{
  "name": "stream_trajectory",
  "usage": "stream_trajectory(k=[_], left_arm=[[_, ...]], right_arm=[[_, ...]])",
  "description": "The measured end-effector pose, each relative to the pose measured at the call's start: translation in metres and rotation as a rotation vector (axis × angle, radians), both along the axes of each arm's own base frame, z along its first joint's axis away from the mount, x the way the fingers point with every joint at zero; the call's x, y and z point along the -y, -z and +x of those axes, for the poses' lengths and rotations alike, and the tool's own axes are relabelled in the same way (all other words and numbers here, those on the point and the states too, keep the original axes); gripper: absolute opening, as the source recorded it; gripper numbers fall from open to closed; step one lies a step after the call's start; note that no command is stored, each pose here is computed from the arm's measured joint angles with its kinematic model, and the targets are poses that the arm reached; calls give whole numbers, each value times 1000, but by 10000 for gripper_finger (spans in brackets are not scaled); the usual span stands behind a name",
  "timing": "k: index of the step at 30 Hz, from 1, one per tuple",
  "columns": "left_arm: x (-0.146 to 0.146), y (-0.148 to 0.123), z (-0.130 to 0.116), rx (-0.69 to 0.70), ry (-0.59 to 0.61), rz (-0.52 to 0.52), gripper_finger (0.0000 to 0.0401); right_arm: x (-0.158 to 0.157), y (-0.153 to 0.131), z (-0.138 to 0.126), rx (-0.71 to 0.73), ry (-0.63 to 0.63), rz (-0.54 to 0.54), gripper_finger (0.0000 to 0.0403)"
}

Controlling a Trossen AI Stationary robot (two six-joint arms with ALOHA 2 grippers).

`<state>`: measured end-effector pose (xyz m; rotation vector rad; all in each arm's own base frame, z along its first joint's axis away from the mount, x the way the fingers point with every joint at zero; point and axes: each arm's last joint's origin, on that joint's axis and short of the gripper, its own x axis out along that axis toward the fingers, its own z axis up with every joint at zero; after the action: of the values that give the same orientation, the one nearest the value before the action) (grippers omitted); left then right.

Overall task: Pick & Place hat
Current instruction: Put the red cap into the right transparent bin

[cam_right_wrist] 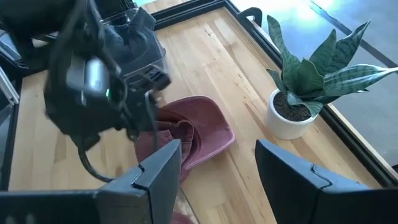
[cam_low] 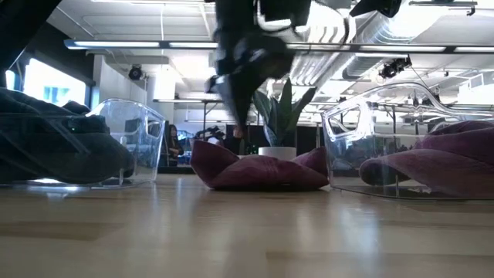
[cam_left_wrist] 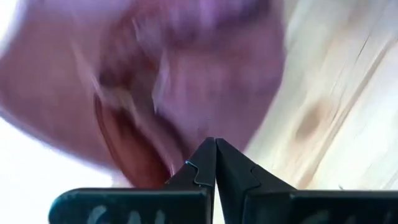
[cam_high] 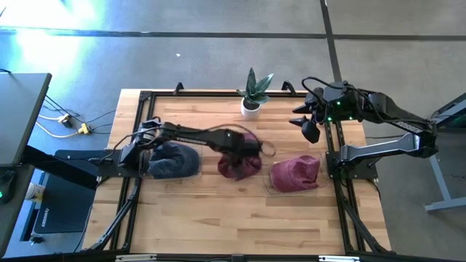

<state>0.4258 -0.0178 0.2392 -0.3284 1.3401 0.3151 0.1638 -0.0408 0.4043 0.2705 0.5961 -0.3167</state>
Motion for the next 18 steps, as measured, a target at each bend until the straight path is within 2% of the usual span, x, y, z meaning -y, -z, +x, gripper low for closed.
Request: stream_trajectory(k=[3, 6, 10, 12, 14, 18], left_arm=[[8, 16, -11, -120, 15, -9, 5], [8, 38, -14, -130, -19, -61, 5], [-10, 59, -26, -214, -211, 61, 5], [-27, 61, -27, -204, -311, 102, 5], [-46, 58, -23, -165, -362, 97, 5], [-73, 31, -22, -84, -355, 46, 5]], right_arm=[[0, 0, 0, 2, 4, -13, 200], [1, -1, 0, 2, 10, -21, 200], [1, -1, 0, 0, 6, -26, 200], [1, -1, 0, -1, -1, -36, 200], [1, -1, 1, 6, -5, -46, 200], [1, -3, 2, 22, -7, -54, 201]])
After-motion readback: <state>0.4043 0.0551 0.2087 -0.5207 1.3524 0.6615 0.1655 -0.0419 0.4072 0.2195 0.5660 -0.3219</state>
